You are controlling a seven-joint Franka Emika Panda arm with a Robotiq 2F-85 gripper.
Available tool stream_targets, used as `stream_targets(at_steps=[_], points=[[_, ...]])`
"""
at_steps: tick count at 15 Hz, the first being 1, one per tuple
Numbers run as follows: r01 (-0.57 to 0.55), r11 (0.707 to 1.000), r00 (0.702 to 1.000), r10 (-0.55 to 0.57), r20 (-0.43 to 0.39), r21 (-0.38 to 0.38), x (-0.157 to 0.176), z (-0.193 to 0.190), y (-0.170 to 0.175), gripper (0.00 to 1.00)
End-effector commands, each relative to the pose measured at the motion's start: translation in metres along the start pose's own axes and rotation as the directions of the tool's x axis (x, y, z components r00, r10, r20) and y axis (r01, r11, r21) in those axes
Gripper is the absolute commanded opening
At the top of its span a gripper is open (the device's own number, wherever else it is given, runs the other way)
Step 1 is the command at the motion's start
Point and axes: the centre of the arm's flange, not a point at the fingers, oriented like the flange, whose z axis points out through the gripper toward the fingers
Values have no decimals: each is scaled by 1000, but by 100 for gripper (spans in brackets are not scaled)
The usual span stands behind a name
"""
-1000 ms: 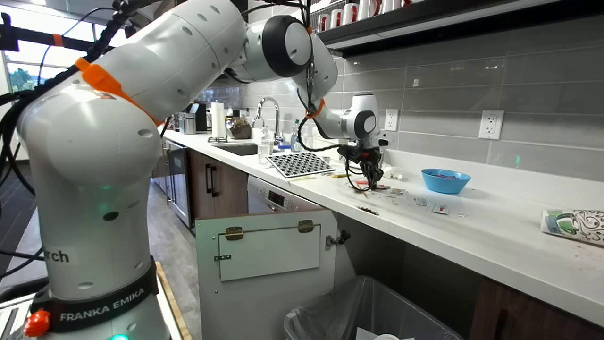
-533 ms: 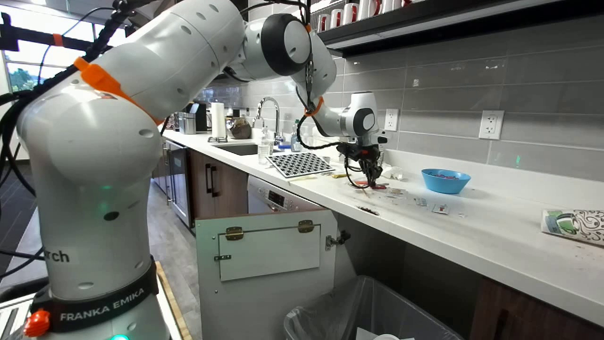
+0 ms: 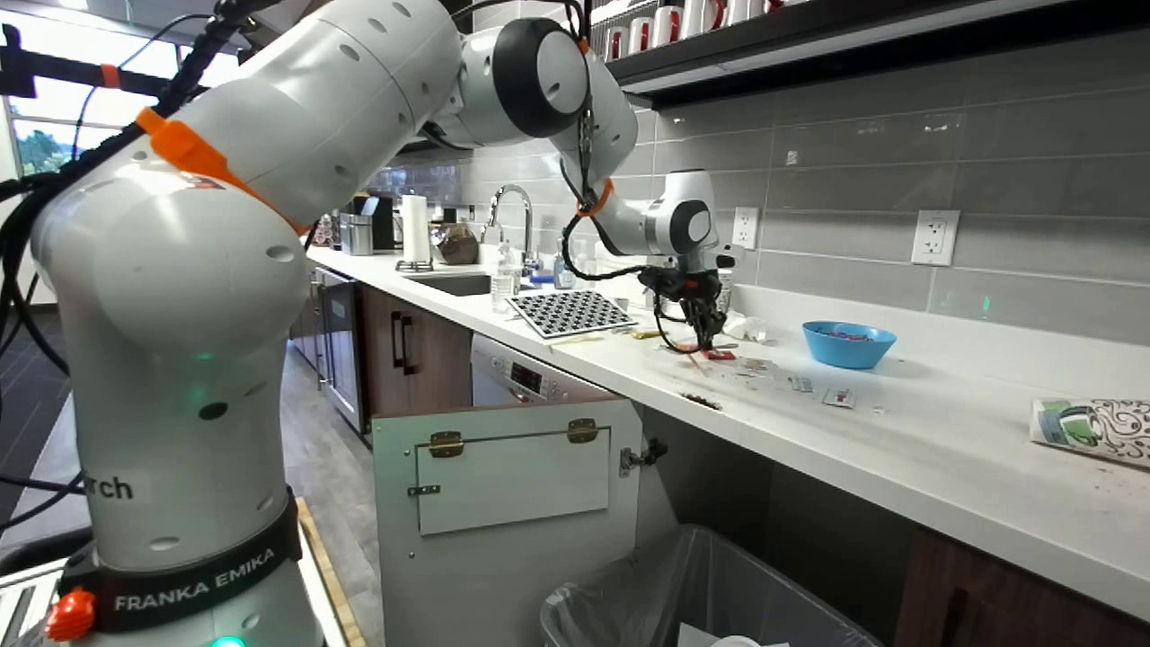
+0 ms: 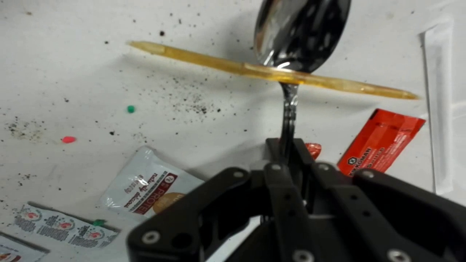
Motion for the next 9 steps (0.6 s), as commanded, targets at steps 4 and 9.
stream_targets(at_steps=[4,9], points=[[19,999,1000,-19,9,-41,-35,-27,9,3],[32,998,999,-32,-7,-48,-55,-45,18,3]])
